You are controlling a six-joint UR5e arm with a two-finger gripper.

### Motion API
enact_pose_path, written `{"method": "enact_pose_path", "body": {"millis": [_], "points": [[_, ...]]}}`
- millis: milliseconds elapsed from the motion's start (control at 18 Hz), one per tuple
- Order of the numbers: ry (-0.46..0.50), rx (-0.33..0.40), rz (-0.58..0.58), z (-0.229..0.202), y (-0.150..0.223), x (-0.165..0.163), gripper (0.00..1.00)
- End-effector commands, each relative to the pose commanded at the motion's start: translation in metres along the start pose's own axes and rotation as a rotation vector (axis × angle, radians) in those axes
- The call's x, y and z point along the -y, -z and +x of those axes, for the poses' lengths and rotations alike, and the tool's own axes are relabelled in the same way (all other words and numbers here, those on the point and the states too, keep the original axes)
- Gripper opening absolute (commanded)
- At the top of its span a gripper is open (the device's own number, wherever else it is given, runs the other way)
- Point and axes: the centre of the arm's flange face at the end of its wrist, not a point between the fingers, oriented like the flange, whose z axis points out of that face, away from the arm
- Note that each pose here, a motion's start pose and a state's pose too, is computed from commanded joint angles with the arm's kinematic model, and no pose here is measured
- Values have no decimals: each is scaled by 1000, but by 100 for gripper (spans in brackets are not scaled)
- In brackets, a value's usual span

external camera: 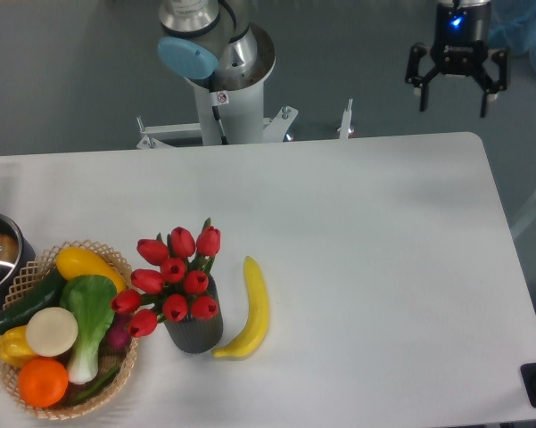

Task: Pick up the flowers from the vase
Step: 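Move the open gripper from its raised start pose toward the tulip vase, then lower the open gripper onto the tulip stems above the grey vase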

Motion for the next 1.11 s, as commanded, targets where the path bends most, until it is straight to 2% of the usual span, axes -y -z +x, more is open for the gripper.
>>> {"method": "enact_pose_path", "body": {"millis": [111,278,444,722,944,1111], "points": [[19,-21,80,12,-9,3,100],[53,-53,137,28,-18,10,100],[95,-134,217,51,-42,41,100],[29,-259,248,85,-82,78,100],[-5,-326,252,104,-104,94,100],[-19,-405,338,118,-132,114,100]]}}
